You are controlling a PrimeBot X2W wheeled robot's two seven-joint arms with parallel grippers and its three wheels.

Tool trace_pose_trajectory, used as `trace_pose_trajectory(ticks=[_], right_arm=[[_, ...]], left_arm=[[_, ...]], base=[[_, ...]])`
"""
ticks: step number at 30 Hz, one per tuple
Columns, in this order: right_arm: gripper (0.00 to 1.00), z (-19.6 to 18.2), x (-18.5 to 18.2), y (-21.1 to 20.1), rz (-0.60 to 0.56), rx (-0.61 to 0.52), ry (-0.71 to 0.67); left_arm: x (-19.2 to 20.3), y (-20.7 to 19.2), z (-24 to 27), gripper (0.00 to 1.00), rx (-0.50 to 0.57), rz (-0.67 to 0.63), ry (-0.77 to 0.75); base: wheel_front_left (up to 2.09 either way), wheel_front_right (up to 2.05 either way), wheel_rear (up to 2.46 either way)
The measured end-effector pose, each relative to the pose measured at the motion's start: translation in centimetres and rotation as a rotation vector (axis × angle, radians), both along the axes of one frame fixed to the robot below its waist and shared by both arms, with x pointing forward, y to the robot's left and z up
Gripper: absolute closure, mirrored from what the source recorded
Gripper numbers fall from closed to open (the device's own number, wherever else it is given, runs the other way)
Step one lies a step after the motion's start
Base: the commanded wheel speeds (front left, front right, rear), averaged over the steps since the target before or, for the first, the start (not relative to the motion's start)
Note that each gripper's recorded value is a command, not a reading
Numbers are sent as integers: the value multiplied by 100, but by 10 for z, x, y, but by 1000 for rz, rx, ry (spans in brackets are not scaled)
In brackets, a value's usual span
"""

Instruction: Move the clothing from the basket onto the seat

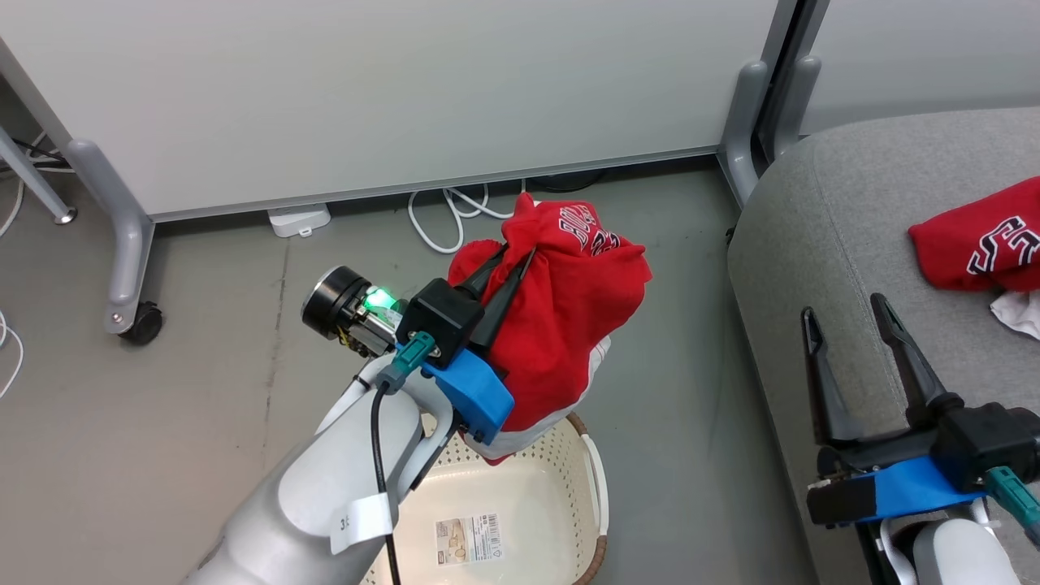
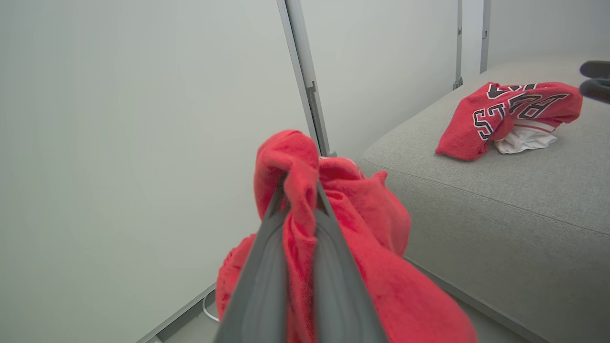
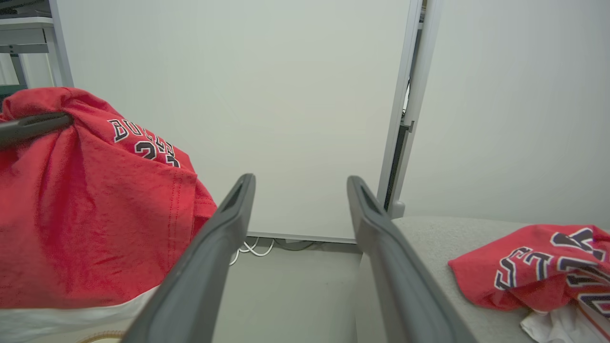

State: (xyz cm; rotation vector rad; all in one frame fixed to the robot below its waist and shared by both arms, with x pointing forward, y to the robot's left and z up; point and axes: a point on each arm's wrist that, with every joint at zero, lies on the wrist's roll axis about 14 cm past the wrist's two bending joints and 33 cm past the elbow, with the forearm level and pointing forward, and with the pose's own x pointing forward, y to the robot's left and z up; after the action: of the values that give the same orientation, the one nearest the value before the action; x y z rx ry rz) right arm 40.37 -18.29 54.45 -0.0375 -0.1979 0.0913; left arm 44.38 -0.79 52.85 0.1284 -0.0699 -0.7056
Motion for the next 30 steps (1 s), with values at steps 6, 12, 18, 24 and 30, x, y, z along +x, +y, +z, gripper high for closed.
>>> trace_pose_trajectory(ticks=[6, 12, 18, 24, 30], right_arm=[[0, 2, 3, 25, 73, 2, -8], [0, 12, 15, 73, 215, 12, -37], [0, 8, 24, 125, 368, 22, -23], [0, -6, 34, 155, 452, 17, 23], [0, -42, 42, 169, 484, 4, 130]], left_arm=[[-2, -2, -4, 100, 2, -6, 9], [2, -7, -8, 100, 6, -20, 16], [5, -14, -11, 100, 8, -44, 19], [9, -19, -10, 100, 7, -54, 13], [9, -22, -9, 100, -2, -62, 12]], base=[[0, 0, 0], [0, 0, 0], [0, 0, 0], [0, 0, 0], [0, 0, 0]])
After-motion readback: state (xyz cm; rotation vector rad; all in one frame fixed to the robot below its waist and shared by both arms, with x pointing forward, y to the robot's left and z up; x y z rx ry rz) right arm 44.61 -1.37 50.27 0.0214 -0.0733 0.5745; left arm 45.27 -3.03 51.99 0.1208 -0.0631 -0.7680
